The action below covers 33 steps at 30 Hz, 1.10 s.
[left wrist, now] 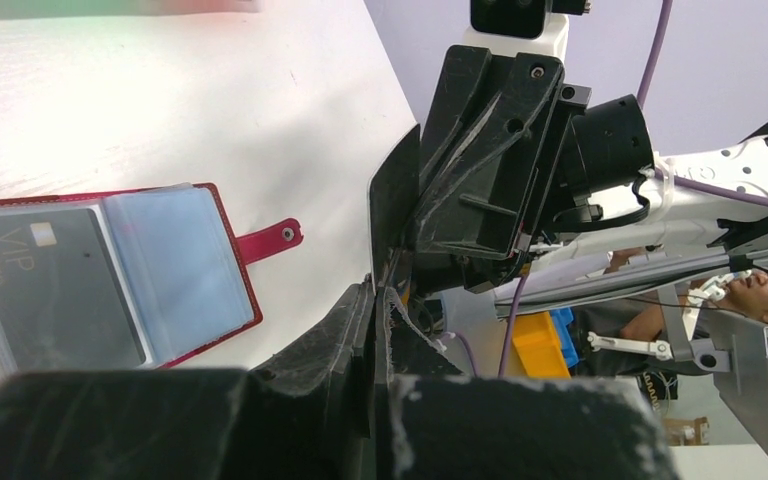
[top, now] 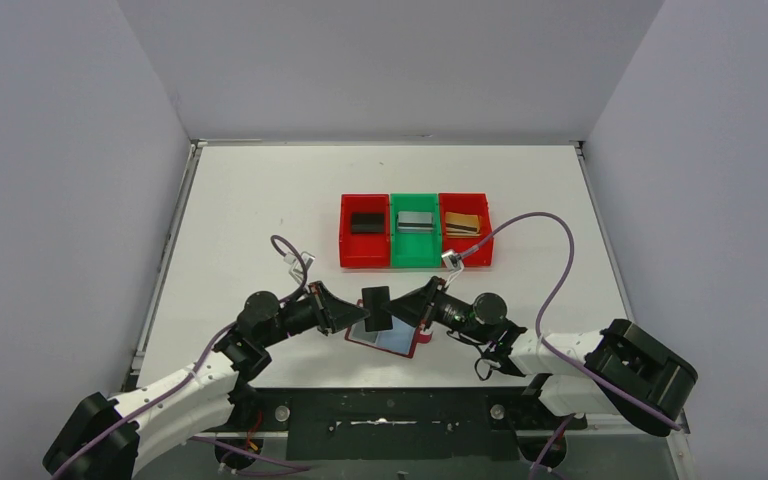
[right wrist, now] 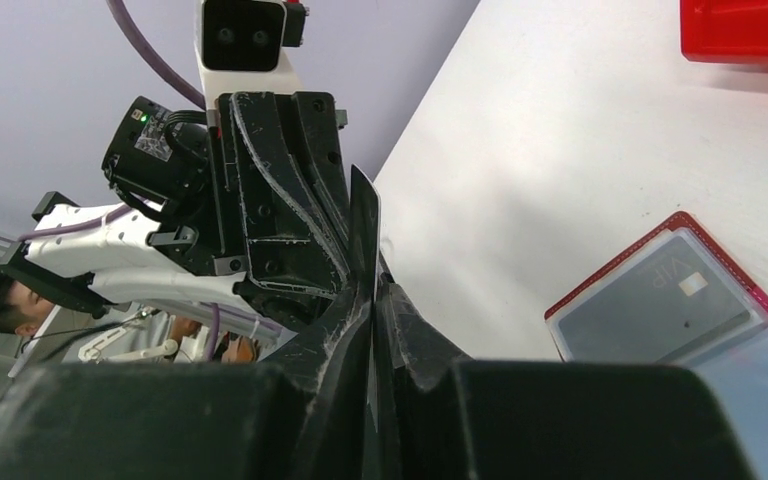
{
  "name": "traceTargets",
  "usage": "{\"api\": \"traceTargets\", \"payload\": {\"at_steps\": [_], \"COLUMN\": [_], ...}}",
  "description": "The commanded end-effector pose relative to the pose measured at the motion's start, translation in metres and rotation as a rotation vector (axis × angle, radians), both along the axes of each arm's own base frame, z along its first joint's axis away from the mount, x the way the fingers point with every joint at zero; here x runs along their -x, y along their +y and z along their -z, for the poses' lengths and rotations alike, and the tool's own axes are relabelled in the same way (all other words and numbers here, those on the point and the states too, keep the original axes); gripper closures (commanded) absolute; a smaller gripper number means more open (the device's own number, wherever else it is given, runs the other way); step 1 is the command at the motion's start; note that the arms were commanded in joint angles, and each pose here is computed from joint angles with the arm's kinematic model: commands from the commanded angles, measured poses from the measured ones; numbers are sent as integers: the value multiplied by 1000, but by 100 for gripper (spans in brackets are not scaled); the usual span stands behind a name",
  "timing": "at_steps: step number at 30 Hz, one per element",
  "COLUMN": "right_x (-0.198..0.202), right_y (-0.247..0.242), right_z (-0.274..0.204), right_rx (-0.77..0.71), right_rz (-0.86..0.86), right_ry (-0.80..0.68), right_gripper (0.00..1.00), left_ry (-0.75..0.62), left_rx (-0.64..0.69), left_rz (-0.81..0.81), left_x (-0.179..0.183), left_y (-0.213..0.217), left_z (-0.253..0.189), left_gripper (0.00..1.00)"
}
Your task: Take the credit cards out of the card holder
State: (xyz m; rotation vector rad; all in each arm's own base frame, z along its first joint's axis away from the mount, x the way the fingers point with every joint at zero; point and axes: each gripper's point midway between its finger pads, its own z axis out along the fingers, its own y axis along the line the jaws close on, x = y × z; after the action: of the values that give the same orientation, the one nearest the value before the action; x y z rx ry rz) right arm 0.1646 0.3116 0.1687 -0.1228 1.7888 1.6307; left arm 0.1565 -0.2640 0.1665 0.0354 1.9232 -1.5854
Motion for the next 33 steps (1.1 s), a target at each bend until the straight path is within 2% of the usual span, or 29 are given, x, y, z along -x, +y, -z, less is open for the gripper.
{"api": "traceTargets", "payload": {"at_steps": [1,3,10,15,20,25,33], "right_x": [6,6,3,-7,-25,-43,-63], "right_y": [2,1,0,-3,-14,-29,-31], "right_z": [-26,-26,-20,-9,5,7,-8], "right_rx": [-80,-82,-54,14,154,285,425], "right_rz": [-39,-30,-13,42,143,252,292], "right_ry": [-82,-83,-74,-64,-72,-127,-246], "right_gripper": [96,98,100,100,100,100,100], "left_ry": [-96,-94,-69,-50,-3,39,59], "left_rx": [73,45,-38,-183,-427,-605,-719], "left_rz": [27,21,-34,-151,-330,-465,-623], "left_x": [0,-2,-11,-29,-50,-73,-114], "left_y": [-5,-5,1,18,55,94,163], "left_z": [-38,-36,-23,-11,11,10,-8], "left_gripper": [100,95,48,25,17,11,7]}}
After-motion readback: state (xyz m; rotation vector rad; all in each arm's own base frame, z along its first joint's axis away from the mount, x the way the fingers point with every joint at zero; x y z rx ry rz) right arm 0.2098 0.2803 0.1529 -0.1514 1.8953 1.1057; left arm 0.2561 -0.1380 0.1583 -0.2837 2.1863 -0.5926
